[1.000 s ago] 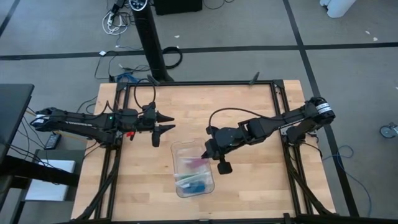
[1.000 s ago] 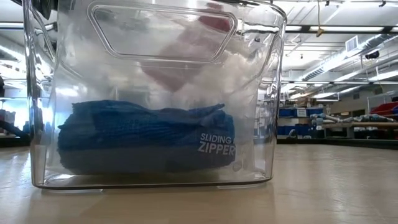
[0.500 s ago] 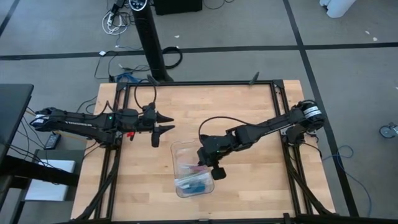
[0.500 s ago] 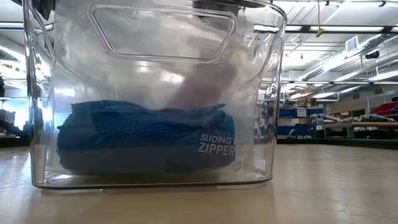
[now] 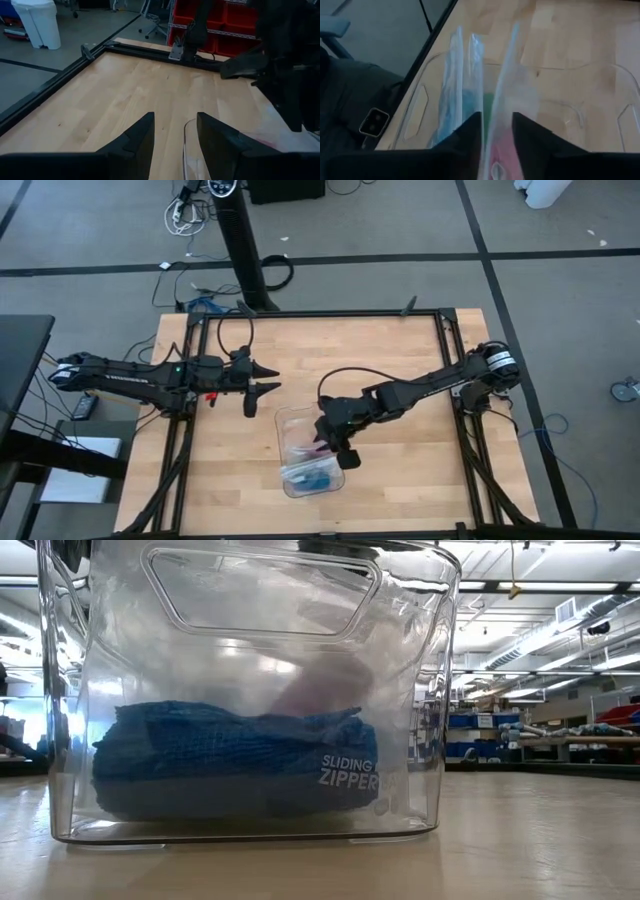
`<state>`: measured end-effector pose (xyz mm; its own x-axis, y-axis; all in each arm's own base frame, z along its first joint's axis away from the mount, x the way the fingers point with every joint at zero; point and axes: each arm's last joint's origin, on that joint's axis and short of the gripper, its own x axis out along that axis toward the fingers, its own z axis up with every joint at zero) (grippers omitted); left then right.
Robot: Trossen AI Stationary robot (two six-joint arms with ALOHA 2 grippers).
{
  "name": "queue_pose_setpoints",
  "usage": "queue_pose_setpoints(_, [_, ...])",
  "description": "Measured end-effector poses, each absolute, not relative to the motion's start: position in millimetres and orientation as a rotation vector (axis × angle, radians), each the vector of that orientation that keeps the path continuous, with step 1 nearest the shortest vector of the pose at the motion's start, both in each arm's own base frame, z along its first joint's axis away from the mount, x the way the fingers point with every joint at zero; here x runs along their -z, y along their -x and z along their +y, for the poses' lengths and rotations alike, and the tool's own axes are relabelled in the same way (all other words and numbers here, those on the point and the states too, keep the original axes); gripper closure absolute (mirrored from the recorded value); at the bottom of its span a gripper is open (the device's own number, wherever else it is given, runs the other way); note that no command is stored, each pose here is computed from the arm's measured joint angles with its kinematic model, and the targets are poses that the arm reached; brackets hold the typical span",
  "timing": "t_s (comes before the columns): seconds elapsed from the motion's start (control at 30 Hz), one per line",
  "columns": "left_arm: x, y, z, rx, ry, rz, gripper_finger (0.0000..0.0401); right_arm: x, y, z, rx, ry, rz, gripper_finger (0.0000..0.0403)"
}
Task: Roll bandage
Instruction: Move the transparent bin to the center of the table
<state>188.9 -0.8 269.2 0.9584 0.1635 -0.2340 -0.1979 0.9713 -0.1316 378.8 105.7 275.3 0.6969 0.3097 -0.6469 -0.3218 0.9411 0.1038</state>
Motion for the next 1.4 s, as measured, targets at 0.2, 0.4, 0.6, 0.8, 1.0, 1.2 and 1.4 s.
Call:
queue_pose_setpoints(0.2, [-268.4,-188.7,-0.8,-0.185,0.153,0.233,0.0246,-286.6,-373.2,103.2,-0.328,-0.002,0.697,0.0216])
queue_pose_setpoints(0.4, [-267.9,-188.6,-0.9,-0.184,0.141,0.239,0.0246,-300.9,-356.7,119.8,-0.320,0.030,0.686,0.0188])
queue_pose_setpoints(0.6, [-264.2,-187.5,-0.3,-0.201,0.100,0.280,0.0246,-292.5,-343.1,161.4,-0.331,0.059,0.717,0.0217])
queue_pose_setpoints(0.8, [-263.7,-187.1,0.6,-0.227,0.067,0.287,0.0246,-278.8,-336.5,187.0,-0.282,-0.022,0.774,0.0263])
queue_pose_setpoints(1.0, [-261.4,-187.7,0.9,-0.272,0.068,0.302,0.0246,-246.9,-341.2,200.8,-0.250,-0.058,0.885,0.0266])
queue_pose_setpoints(1.2, [-259.0,-190.7,0.5,-0.276,0.093,0.310,0.0247,-234.2,-342.4,209.0,-0.247,-0.073,0.917,0.0257])
queue_pose_setpoints(1.4, [-254.3,-195.1,0.3,-0.277,0.098,0.335,0.0247,-231.8,-345.2,211.4,-0.257,-0.089,0.907,0.0261])
